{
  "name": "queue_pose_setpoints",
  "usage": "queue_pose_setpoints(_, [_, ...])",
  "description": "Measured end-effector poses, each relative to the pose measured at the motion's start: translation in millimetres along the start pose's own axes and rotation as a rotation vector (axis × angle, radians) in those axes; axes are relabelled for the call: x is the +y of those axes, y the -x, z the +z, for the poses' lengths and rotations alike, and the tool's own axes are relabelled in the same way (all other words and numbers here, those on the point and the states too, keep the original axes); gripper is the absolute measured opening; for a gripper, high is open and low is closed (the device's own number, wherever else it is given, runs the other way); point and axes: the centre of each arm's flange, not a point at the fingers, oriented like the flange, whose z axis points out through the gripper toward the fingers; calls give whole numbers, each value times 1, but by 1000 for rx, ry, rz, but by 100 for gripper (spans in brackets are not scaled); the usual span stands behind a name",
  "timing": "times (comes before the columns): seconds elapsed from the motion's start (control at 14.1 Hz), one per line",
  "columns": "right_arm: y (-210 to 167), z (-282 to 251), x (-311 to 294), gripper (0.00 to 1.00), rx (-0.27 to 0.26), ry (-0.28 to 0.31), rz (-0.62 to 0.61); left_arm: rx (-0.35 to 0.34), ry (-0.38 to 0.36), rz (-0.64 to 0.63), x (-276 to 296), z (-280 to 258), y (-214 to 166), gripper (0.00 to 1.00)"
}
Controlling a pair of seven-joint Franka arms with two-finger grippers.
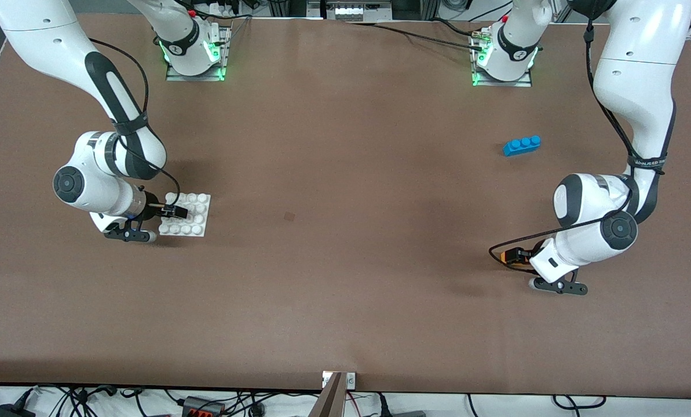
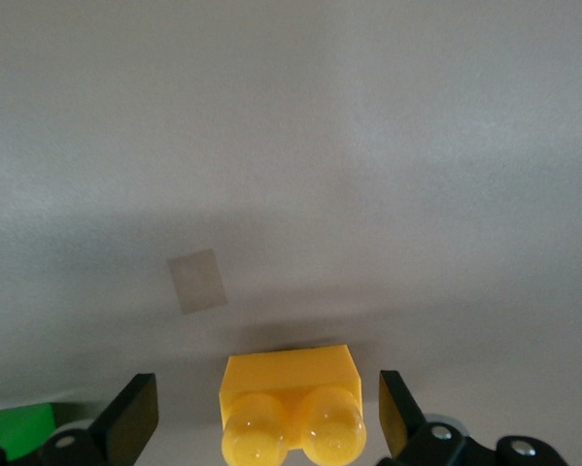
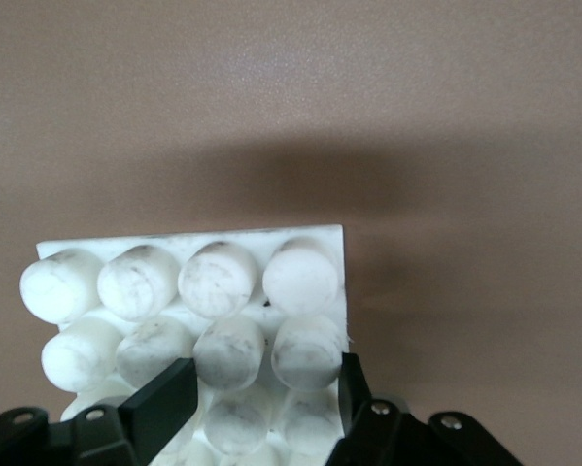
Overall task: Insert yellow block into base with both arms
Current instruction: 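Slide the white base toward the table middle with the right gripper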
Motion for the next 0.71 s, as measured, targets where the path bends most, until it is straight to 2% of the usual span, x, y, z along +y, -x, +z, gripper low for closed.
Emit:
queue_pose_setpoints(0.42, [1,1,-15,65,-1,3,-52,-17,1,1,1,12,9,100])
queue_pose_setpoints(0.71, [10,7,-81,65,-6,-4,-134,-22,2,3,2,17,12,100])
